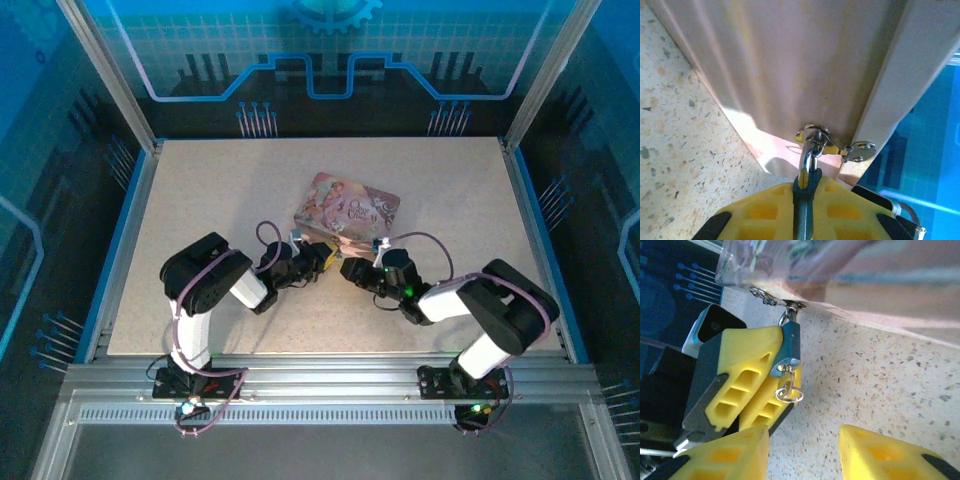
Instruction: Unlock a padlock with a key
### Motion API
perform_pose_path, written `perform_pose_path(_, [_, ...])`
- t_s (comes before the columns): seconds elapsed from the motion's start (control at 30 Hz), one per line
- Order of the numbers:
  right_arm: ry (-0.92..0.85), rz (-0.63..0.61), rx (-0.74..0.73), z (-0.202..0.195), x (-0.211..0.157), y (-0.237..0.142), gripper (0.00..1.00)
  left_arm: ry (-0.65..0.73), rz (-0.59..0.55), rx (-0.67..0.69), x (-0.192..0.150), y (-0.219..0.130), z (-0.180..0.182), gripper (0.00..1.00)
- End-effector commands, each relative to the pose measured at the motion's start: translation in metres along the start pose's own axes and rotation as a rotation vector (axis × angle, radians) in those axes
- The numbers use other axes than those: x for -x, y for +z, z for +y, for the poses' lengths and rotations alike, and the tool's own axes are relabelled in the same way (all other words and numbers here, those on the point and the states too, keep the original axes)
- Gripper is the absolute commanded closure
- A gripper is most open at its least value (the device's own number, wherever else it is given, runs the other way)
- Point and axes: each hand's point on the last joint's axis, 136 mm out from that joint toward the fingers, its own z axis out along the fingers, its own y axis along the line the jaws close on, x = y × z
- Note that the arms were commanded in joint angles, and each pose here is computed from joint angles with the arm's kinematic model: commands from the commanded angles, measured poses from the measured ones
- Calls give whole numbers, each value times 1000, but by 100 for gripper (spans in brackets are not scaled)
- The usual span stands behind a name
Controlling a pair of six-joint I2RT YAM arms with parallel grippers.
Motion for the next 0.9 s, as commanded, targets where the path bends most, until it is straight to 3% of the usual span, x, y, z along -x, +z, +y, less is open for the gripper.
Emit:
perform_pose_path(0.0, [-89,-2,-39,-2,5,-15,55,-11,-16,-5,-1,-7,-12,94])
perform_pose_path(0.23, [-386,-36,-93,18,21,-52,43,-44,-26,48,-2,-12,-7,93])
perform_pose_path(0.43, [-702,-43,-99,38,25,-77,22,-76,-11,39,-12,-7,-10,94])
perform_pose_path(0.63, [-1122,36,-90,58,1,-71,19,-100,-27,42,-15,-8,-11,97])
perform_pose_path(0.77, [-1468,95,-165,60,-14,-56,19,-107,-36,49,-15,-12,-12,97])
perform_pose_path(0.87, [-1619,118,-228,59,-13,-42,19,-110,-38,58,-16,-15,-12,97])
